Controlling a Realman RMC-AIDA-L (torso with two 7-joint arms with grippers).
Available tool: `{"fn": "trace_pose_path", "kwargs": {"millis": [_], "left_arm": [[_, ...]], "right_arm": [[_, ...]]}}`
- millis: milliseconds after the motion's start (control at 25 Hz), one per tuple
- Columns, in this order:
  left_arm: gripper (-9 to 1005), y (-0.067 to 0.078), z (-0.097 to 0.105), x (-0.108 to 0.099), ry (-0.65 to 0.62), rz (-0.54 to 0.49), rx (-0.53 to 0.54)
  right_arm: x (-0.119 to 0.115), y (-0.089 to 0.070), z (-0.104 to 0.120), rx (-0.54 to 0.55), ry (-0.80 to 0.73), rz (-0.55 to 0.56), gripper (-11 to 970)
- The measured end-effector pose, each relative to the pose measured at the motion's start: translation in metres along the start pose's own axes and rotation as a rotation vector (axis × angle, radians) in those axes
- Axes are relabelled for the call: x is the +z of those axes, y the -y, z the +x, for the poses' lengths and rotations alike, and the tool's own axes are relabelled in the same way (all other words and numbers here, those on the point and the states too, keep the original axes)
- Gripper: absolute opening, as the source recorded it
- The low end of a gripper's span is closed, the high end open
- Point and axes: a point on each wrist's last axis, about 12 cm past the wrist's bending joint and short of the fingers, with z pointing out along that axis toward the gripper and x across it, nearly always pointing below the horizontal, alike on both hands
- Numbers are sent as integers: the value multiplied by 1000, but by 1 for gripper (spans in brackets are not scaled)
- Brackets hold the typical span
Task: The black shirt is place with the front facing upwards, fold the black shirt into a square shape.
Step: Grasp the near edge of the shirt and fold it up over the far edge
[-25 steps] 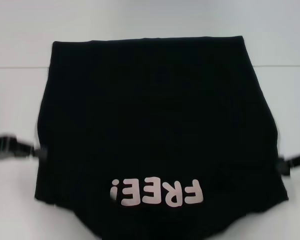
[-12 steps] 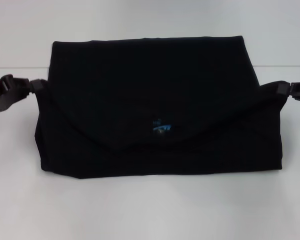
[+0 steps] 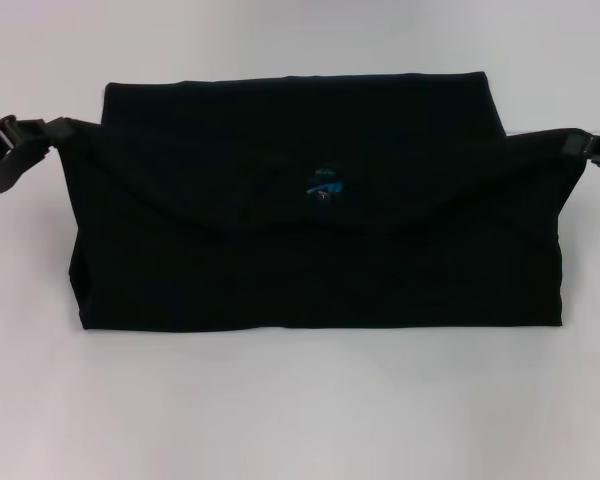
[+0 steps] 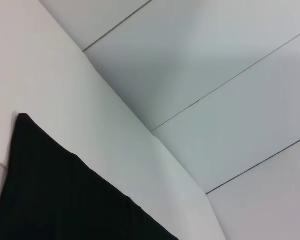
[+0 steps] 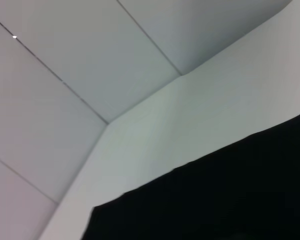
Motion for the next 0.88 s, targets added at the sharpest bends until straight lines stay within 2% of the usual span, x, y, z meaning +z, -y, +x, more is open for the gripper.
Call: {"fn": "trace_pose_path", "kwargs": {"millis": [400,600,800,880], "left_arm": [[37,-8,17,18,9,-87,54],[60,-10,28,28,-7,-140,84],[83,-10,30,30,38,-137,108],[92,-10,29,28,38,-133,122]], "right_arm": [[39,-3,21,-85,-47,119,52],[50,-6,27,-110,-60,153,52],[56,-9,29,-156,-84,168,53],[56,-9,28,-168,-86,167,104]]}}
